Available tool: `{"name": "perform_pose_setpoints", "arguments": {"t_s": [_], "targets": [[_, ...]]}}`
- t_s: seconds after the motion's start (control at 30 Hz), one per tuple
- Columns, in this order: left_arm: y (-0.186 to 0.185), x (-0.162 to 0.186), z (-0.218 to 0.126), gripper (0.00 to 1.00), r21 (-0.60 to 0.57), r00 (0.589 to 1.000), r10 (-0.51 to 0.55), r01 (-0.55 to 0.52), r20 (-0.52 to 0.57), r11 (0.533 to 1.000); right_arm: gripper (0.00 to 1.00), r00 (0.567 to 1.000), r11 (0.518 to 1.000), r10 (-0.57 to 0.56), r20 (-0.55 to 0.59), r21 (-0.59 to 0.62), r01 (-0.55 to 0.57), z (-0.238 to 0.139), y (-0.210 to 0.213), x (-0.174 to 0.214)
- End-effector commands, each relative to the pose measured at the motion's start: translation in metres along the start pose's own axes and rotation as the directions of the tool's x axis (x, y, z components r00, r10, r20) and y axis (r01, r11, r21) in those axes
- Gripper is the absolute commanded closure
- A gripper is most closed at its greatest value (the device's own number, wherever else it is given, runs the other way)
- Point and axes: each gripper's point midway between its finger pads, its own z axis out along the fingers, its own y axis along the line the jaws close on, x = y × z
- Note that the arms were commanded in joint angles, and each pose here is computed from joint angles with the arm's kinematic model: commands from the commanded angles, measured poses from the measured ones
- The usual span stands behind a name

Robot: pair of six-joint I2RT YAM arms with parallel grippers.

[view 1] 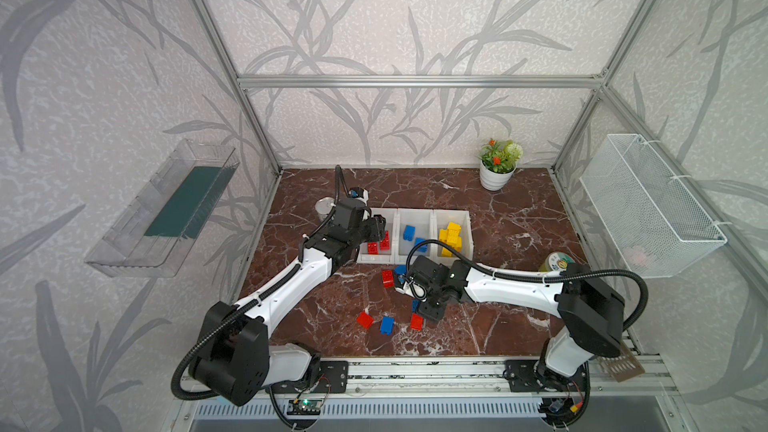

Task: Sort the legos into containers by color
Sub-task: 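Grasp a blue brick in the pile with the right gripper while the left withdraws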

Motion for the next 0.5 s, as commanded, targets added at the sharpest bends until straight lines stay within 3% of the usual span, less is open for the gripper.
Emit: {"name": "perform_pose_setpoints", "arguments": {"t_s": [0.0,0.47], "targets": [[0.001,-0.009,-0.006,0.39,-0.003,0.999,-0.021,0.021,0.041,1.000,0.39,1.000,1.000,-0.010,-0.007,0.023,0.010,0.001,-0.003,-0.004],[-0.001,-0.009,-0.005,0.39,0.009,0.999,-0.013,0.013,0.031,1.000,0.51,1.000,1.000,-0.016,0.008,0.019,0.016,0.014,-0.005,-0.021]]}}
